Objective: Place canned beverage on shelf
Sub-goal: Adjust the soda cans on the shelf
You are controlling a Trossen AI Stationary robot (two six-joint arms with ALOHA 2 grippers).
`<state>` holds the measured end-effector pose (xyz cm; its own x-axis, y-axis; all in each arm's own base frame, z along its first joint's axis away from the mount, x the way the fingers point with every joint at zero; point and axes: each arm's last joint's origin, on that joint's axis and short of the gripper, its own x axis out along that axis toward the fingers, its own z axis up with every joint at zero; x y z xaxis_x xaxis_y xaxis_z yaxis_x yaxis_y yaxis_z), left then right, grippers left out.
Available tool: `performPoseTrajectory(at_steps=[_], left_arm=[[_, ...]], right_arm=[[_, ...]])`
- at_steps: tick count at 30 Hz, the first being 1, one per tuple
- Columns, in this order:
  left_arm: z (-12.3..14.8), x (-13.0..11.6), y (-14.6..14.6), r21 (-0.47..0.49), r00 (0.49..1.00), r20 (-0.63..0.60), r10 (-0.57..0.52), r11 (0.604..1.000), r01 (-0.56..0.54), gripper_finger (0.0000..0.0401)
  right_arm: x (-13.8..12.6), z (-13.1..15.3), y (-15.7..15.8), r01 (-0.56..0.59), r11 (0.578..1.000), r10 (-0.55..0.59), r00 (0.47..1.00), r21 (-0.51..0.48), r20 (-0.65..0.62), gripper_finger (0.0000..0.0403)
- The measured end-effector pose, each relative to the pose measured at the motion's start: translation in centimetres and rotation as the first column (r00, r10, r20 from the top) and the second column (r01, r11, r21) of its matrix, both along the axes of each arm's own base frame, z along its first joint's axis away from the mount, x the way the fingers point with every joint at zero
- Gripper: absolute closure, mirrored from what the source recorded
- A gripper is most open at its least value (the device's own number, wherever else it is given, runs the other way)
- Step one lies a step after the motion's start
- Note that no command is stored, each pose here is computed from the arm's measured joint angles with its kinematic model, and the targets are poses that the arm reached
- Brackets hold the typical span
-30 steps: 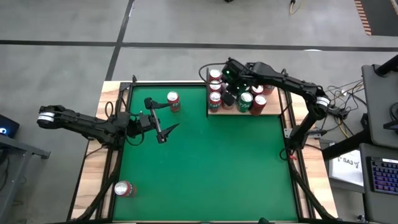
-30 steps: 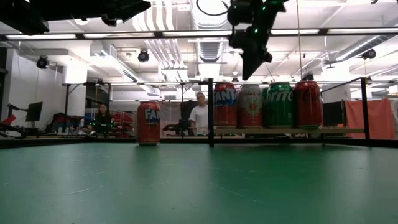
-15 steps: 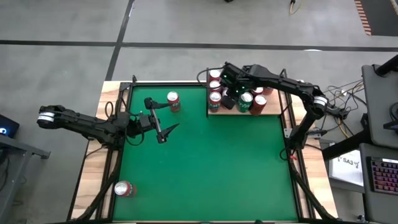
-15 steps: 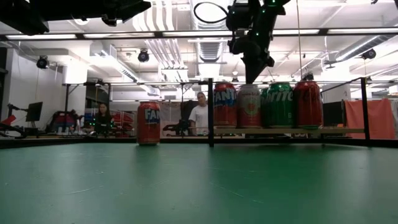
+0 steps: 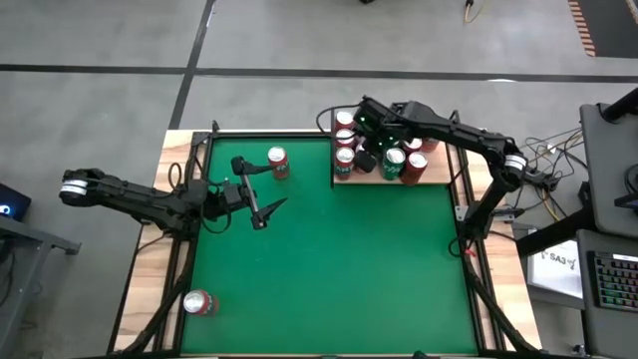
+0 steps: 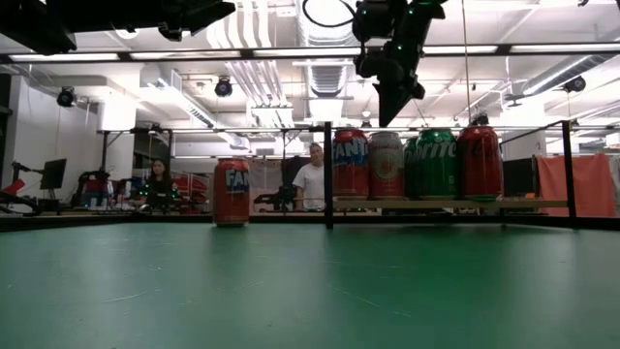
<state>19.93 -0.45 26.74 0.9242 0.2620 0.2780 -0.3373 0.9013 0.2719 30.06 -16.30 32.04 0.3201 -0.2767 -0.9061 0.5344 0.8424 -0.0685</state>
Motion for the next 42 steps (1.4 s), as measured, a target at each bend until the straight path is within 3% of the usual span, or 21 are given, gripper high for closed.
performPoseTrajectory(at_steps=[7,14,23,28,32,42], left_arm=[[-0.2,0.1,0.0,-0.023,1.0,-0.013,-0.008,1.0,0.008,0.0019],[-0.5,0.1,0.0,-0.058,0.999,-0.033,-0.013,0.998,0.011,0.0019],[1.0,0.3,0.9,-0.103,0.992,-0.001,0.127,0.987,-0.126,0.0032],[3.1,0.9,2.6,-0.052,0.976,-0.054,0.212,0.975,-0.215,0.0071],[4.2,1.6,3.8,-0.027,0.976,-0.126,0.176,0.983,-0.181,0.0113],[3.1,3.7,4.3,-0.021,0.966,-0.209,0.155,0.986,-0.163,0.025]], right_arm=[[-1.0,1.2,0.4,-0.057,0.995,0.057,0.998,-0.081,0.007,0.0394],[-1.6,1.6,0.3,-0.159,0.963,0.188,0.976,-0.219,0.115,0.0394],[-3.5,-1.1,-1.3,-0.152,0.925,0.245,0.939,-0.347,0.241,0.0394],[-3.6,-2.1,-1.3,-0.135,0.91,0.257,0.926,-0.392,0.277,0.0394],[-3.7,-2.0,-1.3,-0.116,0.914,0.244,0.923,-0.39,0.297,0.0394],[-4.9,-2.0,-0.5,-0.073,0.954,0.161,0.943,-0.29,0.292,0.0394]])
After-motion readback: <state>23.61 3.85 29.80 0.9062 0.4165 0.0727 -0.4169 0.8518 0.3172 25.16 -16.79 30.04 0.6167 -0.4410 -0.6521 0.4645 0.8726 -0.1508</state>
